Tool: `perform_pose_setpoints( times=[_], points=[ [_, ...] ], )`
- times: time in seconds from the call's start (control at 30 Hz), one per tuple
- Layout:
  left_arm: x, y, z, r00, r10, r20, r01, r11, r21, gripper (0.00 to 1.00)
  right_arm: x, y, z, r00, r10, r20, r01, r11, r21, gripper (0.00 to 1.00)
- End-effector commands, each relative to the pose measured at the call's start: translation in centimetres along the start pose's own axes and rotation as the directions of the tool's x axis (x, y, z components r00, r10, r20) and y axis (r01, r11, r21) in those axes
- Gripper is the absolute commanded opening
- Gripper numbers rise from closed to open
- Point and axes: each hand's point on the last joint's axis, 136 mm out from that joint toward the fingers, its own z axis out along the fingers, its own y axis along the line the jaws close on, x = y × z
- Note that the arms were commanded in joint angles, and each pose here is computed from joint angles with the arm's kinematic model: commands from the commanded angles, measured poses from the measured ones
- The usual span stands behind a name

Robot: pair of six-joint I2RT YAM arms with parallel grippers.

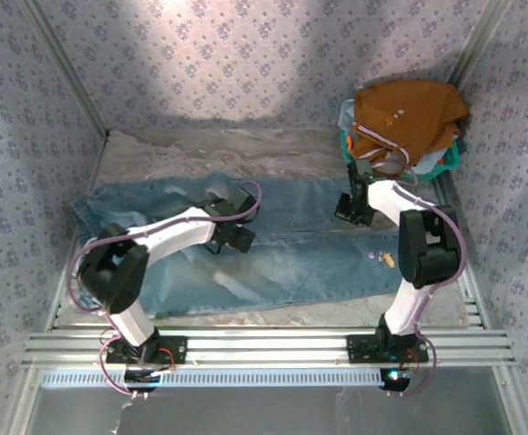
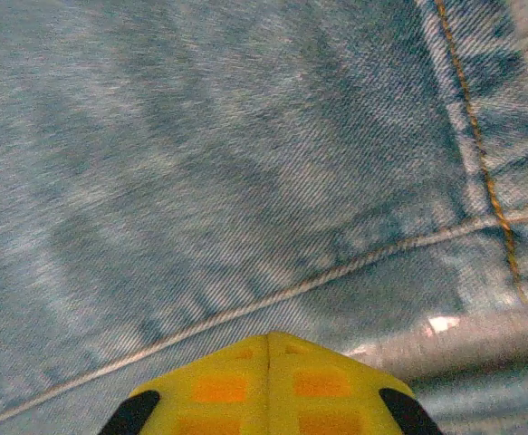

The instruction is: Fold and stack the trousers

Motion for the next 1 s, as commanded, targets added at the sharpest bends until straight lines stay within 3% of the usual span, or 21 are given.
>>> perform_pose_setpoints(
  times=[0.0,0.1,0.2,0.33,0.43,0.63,0.97],
  points=[
    [-2.6,2.8,-5.1,0.981,-0.157,0.113,0.156,0.988,0.024,0.92,-2.2,3.3,-3.3,0.993,-0.059,0.102,0.06,0.998,-0.004,0.15],
    [-2.0,7.3,-6.2,0.932,-0.331,0.147,0.336,0.942,-0.007,0.92,-3.3,7.2,-1.7,0.991,-0.1,0.093,0.105,0.994,-0.044,0.18],
    [-0.1,11.3,-6.1,0.857,-0.49,0.162,0.502,0.863,-0.047,0.92,-4.2,9.2,1.4,0.994,-0.101,0.042,0.103,0.994,-0.043,0.06],
    [2.0,14.2,-7.1,0.765,-0.609,0.211,0.629,0.776,-0.045,0.93,-3.5,6.9,4.3,0.998,-0.049,-0.043,0.05,0.999,0.002,0.0],
    [2.5,15.2,-8.2,0.734,-0.629,0.254,0.655,0.755,-0.023,0.93,-2.0,3.9,4.1,0.998,-0.013,-0.066,0.015,0.999,0.028,0.0],
    [2.5,15.8,-8.7,0.708,-0.648,0.283,0.674,0.738,0.003,0.93,-0.4,-3.4,3.4,0.99,0.106,-0.095,-0.099,0.991,0.085,0.0],
    [-0.8,16.3,-8.7,0.696,-0.665,0.272,0.685,0.728,0.025,0.94,-3.9,-13.7,2.9,0.927,0.373,-0.034,-0.367,0.923,0.115,0.0]
  ],
)
